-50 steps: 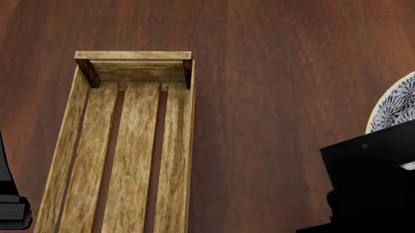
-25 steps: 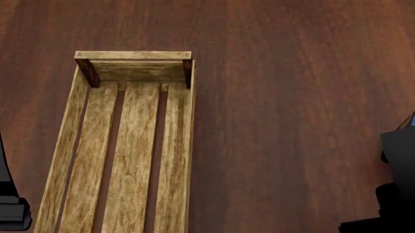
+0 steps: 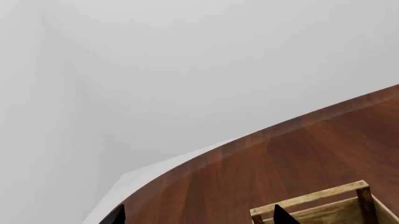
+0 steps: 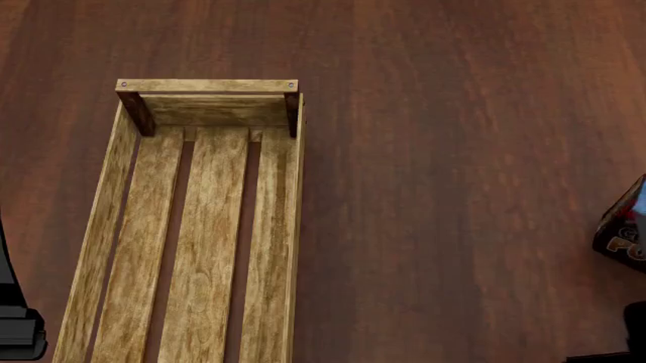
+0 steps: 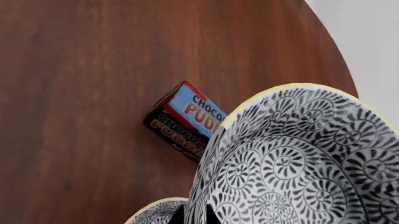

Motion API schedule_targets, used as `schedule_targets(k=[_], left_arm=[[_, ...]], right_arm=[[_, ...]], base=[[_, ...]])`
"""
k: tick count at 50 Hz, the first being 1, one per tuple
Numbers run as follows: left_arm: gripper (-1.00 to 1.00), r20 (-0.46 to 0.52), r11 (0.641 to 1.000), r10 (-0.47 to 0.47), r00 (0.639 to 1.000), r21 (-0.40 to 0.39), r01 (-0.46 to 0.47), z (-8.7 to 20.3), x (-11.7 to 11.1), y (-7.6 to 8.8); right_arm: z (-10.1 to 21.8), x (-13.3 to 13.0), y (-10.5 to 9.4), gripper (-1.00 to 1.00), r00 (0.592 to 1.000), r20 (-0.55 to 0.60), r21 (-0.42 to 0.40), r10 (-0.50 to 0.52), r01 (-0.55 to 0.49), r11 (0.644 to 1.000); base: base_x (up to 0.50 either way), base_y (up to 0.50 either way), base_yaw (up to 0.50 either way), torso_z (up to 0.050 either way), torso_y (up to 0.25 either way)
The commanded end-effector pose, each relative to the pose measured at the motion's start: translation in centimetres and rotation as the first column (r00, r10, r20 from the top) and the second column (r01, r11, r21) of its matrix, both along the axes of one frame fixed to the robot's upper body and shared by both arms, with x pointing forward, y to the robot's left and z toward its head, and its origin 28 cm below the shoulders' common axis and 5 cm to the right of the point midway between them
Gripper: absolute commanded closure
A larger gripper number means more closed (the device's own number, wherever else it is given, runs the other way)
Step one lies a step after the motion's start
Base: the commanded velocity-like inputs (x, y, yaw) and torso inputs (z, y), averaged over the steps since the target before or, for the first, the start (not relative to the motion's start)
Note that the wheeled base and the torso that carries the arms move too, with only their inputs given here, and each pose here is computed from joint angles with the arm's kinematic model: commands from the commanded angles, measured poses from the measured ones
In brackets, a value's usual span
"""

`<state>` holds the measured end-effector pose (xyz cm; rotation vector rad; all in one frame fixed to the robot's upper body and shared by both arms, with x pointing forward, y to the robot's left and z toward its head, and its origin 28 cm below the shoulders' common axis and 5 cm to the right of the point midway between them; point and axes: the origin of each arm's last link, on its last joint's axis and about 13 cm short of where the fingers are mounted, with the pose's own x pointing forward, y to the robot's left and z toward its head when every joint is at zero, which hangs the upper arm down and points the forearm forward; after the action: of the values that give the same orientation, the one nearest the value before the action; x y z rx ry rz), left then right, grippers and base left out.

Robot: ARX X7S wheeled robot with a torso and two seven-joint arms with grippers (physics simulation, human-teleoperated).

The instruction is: Stack the left bowl on the right bowl and place them in the tray.

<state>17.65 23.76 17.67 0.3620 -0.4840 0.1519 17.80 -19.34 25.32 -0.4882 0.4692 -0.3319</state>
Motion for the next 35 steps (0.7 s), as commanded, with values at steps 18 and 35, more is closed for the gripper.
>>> schedule_targets(k=[18,35], left_arm=[[-1.00,0.001,1.000,0.003,1.000,-0.005,-0.003,0.1,-0.1,0.1],[-1.00,0.002,1.000,0.004,1.000,-0.005,-0.004,0.0,-0.1,0.2]], right_arm=[[-2.2,-0.7,-0.9,1.00,0.998,-0.045,0.034,-0.040,0.042,0.999],[-4.6,-0.4,-1.1,1.00,0.995,-0.100,0.084,-0.016,0.025,0.996]], base=[[0.00,0.00,0.00,0.000,0.000],[0.00,0.00,0.00,0.000,0.001]])
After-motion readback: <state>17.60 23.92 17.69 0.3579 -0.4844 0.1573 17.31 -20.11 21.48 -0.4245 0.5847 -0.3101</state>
